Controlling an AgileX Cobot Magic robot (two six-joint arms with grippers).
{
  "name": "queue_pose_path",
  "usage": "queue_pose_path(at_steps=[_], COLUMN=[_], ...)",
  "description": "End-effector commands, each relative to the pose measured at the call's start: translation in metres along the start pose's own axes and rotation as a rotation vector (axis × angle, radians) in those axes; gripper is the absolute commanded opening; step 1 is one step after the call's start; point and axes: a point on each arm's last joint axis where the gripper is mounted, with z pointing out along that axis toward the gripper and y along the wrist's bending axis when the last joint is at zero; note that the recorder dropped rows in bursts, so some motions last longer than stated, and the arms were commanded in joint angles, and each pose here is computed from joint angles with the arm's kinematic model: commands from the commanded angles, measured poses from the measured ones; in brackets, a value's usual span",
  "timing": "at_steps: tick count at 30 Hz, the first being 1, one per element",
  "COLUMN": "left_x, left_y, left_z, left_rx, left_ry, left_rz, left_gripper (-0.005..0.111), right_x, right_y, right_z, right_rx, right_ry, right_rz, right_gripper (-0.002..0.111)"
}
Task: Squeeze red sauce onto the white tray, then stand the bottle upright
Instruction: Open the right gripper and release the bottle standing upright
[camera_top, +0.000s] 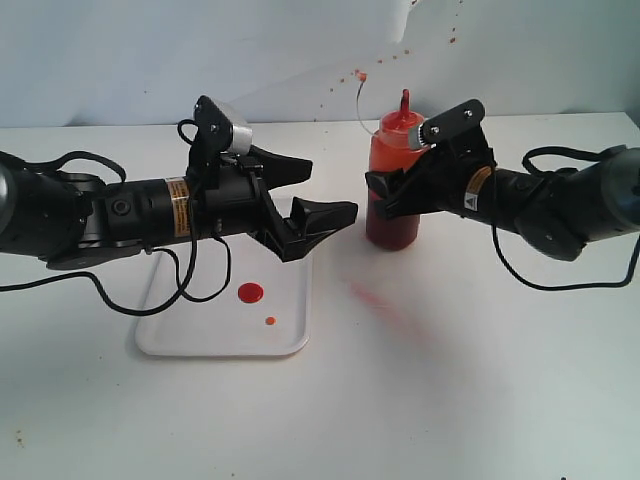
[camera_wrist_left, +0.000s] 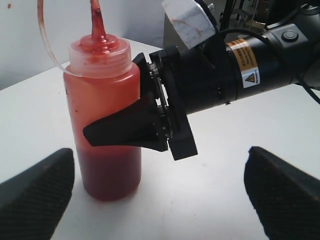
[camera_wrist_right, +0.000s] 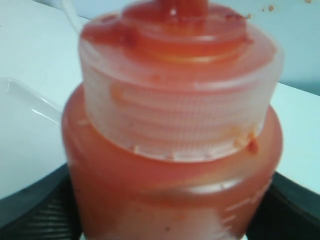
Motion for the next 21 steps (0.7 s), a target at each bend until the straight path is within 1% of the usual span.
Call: queue_pose_path(at_steps=[1,2,4,12,14,19,21], left_x=[-0.003,-0.003,-0.003,-0.003,-0.003,-0.004,-0.004], left_y=[0.002,0.002,0.002,0.002,0.002,0.002,0.002], left_z=[-0.001,-0.001,-0.001,-0.001,-0.001,-0.001,-0.001], left_rx=[-0.013,-0.013,-0.013,-0.013,-0.013,-0.016,-0.014], left_ry=[-0.014,-0.014,-0.014,-0.014,-0.016,-0.018,-0.02], left_rz=[-0.006,-0.006,-0.006,-0.006,-0.008,-0.01,-0.01], left_gripper=[0.086,0.086,0.086,0.086,0.086,0.086,0.086], right_x=[-0.004,-0.004,-0.003,-0.004,-0.004,-0.017,-0.023], right_y=[-0.001,0.0,0.002,0.002,0.003,0.008,0.009], right_z=[-0.001,-0.001,-0.001,-0.001,-0.002,-0.01,-0.014], right_rx=[0.009,-0.001,-0.023,-0.025,-0.033,-0.085,-0.095], right_ry=[-0.008,-0.004,0.0,-0.001,0.009,0.012,0.024], right_rz=[0.011,-0.004,-0.038,-0.039,-0.059,-0.128,-0.128], right_gripper=[0.097,0.106,0.105,0.105,0.105,0.105,0.105])
